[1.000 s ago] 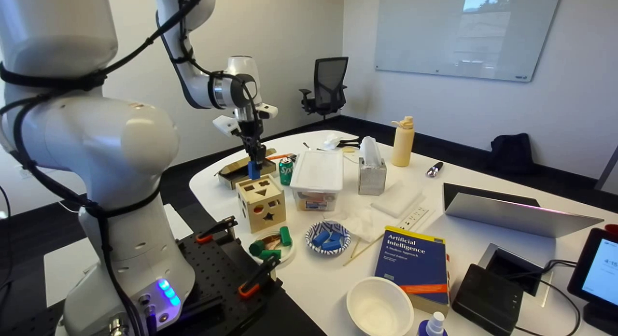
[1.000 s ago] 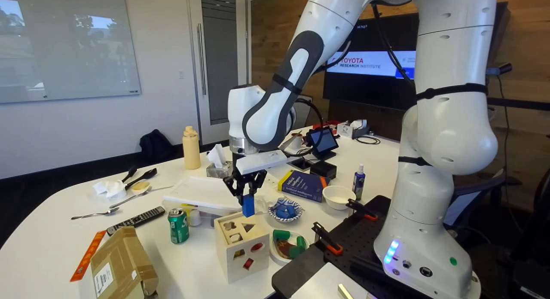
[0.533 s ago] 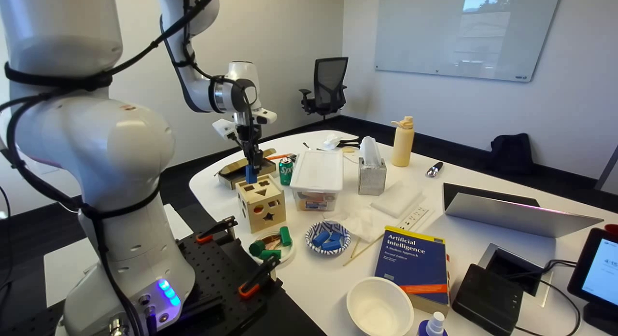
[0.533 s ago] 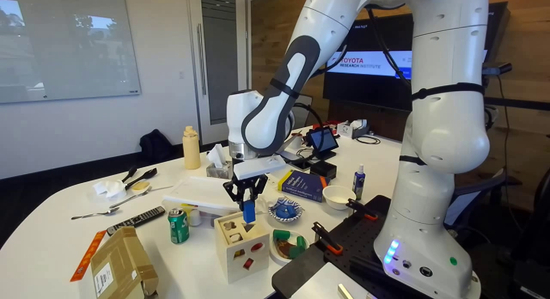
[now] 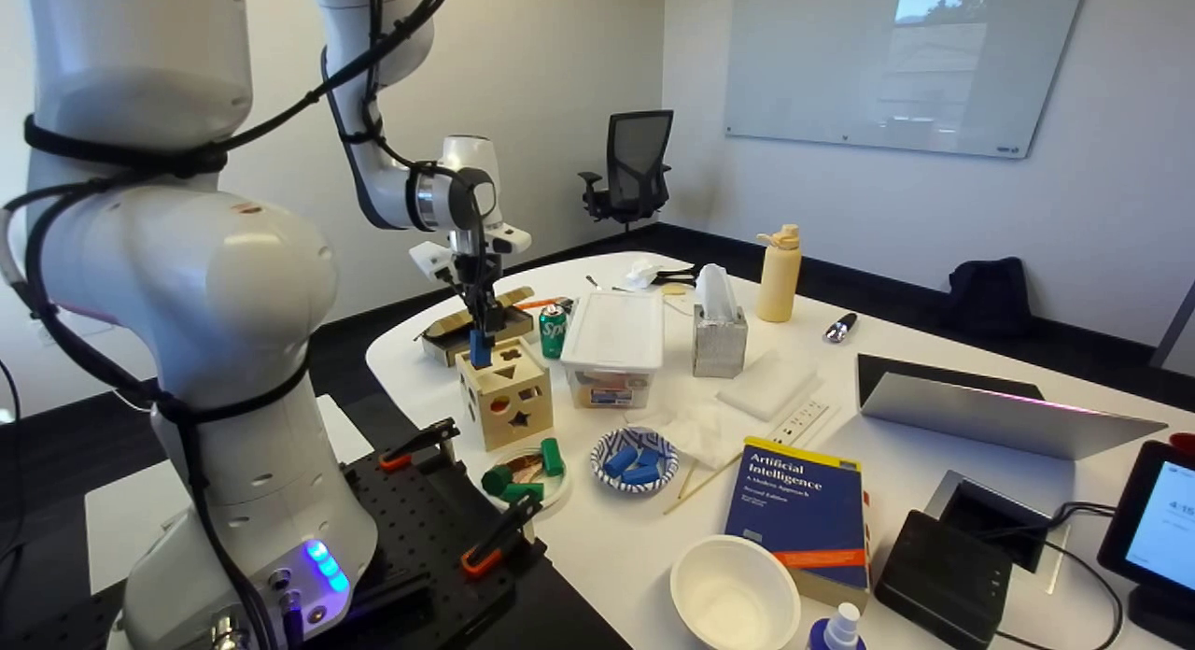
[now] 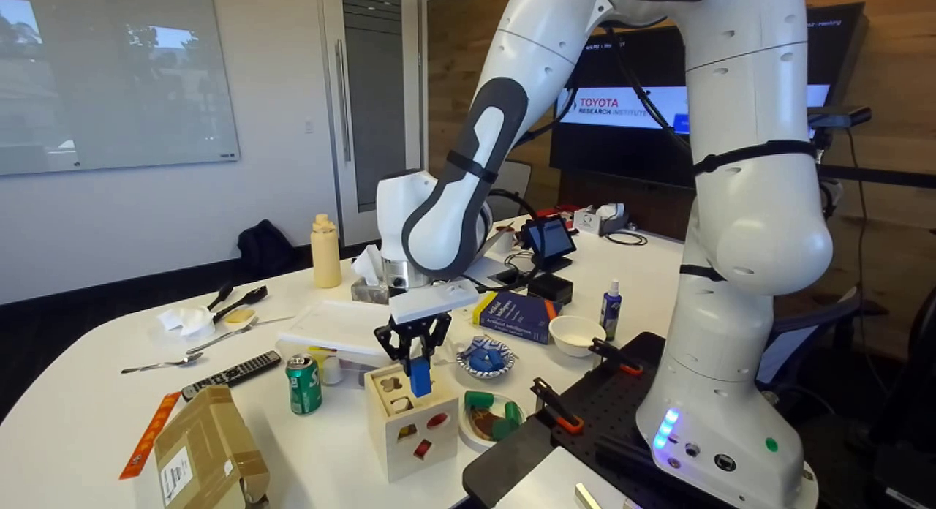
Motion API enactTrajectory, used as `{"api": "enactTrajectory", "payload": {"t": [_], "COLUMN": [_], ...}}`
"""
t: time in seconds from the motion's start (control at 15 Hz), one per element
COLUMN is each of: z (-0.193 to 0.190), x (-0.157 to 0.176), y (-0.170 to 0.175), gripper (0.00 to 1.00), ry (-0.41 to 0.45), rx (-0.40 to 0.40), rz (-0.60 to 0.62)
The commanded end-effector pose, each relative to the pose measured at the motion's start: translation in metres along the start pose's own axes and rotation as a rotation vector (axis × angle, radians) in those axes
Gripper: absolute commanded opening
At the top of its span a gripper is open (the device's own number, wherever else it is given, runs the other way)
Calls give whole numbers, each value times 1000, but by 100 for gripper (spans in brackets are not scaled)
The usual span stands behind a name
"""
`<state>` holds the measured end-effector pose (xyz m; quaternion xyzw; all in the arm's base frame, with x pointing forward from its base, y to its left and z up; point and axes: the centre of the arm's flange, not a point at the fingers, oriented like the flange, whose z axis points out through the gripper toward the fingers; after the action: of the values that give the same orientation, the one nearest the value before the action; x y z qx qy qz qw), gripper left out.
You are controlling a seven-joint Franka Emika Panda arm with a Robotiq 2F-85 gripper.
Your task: Move the blue bock to the brown box
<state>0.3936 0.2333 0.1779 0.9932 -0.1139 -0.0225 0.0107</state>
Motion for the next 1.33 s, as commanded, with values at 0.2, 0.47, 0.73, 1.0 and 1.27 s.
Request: {"api": "enactTrajectory", "payload": {"t": [0.2, 0.47, 0.73, 1.0, 1.27], "z": [11, 15, 20, 24, 25], "x": [8, 9, 7, 3, 1], "y": [-18, -24, -30, -35, -38], "gripper": [9, 9, 9, 9, 9], "ry": [10, 13, 14, 24, 44], "rx": [26, 31, 34, 34, 44], "rz": [18, 14, 6, -7, -14]}}
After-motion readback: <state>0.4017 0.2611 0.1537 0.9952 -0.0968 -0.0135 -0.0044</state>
